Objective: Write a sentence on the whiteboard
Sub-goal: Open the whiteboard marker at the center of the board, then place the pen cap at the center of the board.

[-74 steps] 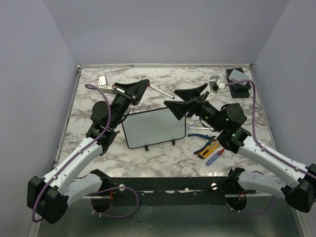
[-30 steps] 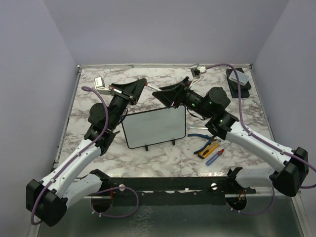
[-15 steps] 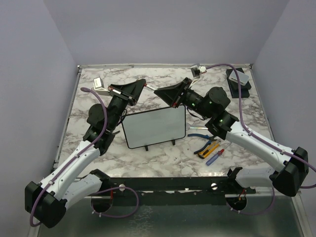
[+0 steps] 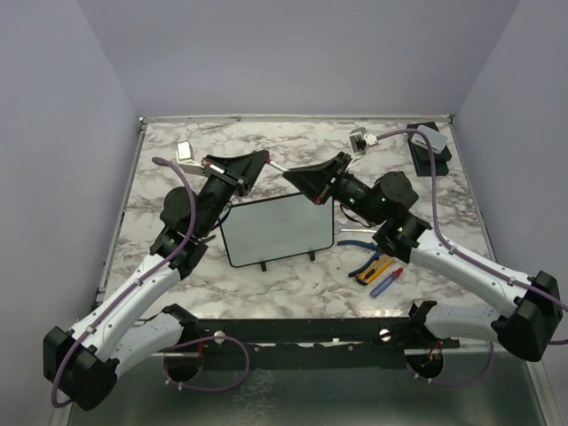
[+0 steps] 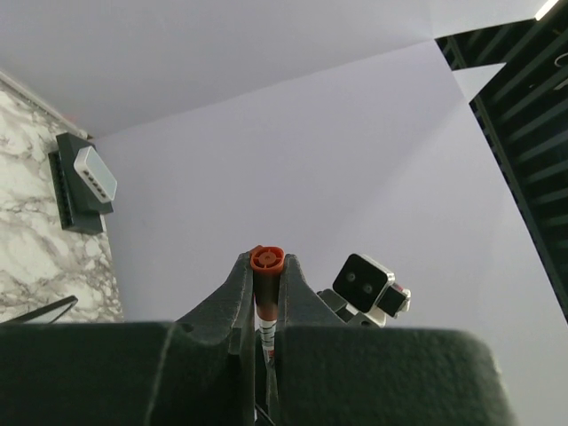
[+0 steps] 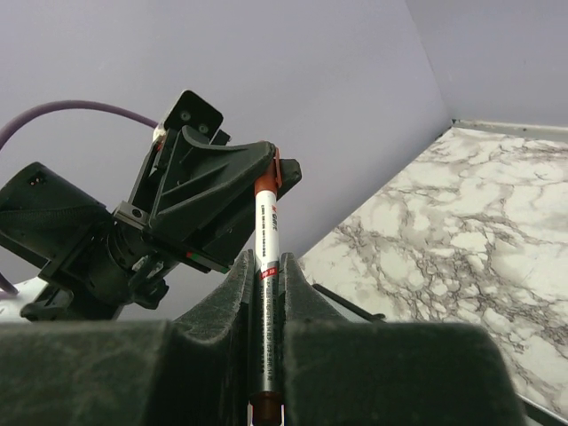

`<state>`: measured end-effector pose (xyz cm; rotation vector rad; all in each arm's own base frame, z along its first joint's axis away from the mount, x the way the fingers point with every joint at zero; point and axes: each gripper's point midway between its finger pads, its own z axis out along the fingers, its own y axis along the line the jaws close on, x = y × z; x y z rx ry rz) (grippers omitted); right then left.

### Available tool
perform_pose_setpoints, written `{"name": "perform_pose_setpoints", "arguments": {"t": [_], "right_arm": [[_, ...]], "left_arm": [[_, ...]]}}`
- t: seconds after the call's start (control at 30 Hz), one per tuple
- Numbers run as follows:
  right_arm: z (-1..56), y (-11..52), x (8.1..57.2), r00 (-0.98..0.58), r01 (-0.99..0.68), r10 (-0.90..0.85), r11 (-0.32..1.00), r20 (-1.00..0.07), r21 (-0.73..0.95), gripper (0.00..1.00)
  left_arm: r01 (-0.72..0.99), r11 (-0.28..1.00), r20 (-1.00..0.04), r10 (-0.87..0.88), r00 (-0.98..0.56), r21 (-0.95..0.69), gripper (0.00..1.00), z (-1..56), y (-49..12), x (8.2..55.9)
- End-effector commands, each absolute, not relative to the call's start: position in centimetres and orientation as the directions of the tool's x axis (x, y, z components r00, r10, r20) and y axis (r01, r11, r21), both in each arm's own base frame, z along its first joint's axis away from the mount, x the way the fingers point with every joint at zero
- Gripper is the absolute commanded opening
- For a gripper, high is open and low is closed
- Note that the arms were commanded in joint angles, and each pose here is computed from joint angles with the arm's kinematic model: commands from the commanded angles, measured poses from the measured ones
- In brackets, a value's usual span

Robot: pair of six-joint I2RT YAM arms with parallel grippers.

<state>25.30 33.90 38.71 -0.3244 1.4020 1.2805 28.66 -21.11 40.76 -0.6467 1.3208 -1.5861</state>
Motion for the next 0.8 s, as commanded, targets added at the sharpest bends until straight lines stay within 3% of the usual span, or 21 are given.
{"name": "perform_pose_setpoints", "arguments": {"t": [0.0, 0.4, 0.6, 0.67, 0.77], "right_arm": [[39.8, 31.7, 24.9, -0.228, -0.783, 0.492, 0.420, -0.840, 0.458, 0.01], [37.5, 30.3, 24.1, -0.270, -0.746, 0.466, 0.452, -0.843, 0.489, 0.01], [37.4, 29.2, 23.5, -0.266, -0.733, 0.463, 0.473, -0.846, 0.489, 0.00], [37.4, 28.3, 23.7, -0.249, -0.709, 0.466, 0.509, -0.849, 0.488, 0.00], [37.7, 25.5, 25.0, -0.198, -0.609, 0.472, 0.628, -0.859, 0.485, 0.01]], "left_arm": [[0.351, 0.062, -0.161, -0.952, -0.261, -0.934, 0.00, 42.6, -17.7, 29.8], [0.334, 0.069, -0.110, -0.988, -0.107, -0.940, 0.00, 42.9, -12.5, 32.3], [0.343, 0.107, -0.147, -0.985, -0.092, -0.933, 0.00, 43.1, -11.7, 32.5], [0.337, 0.195, -0.239, -0.967, -0.093, -0.921, 0.00, 43.0, -11.9, 32.4], [0.306, 0.444, -0.494, -0.863, -0.104, -0.842, 0.00, 42.7, -12.5, 31.6]]}}
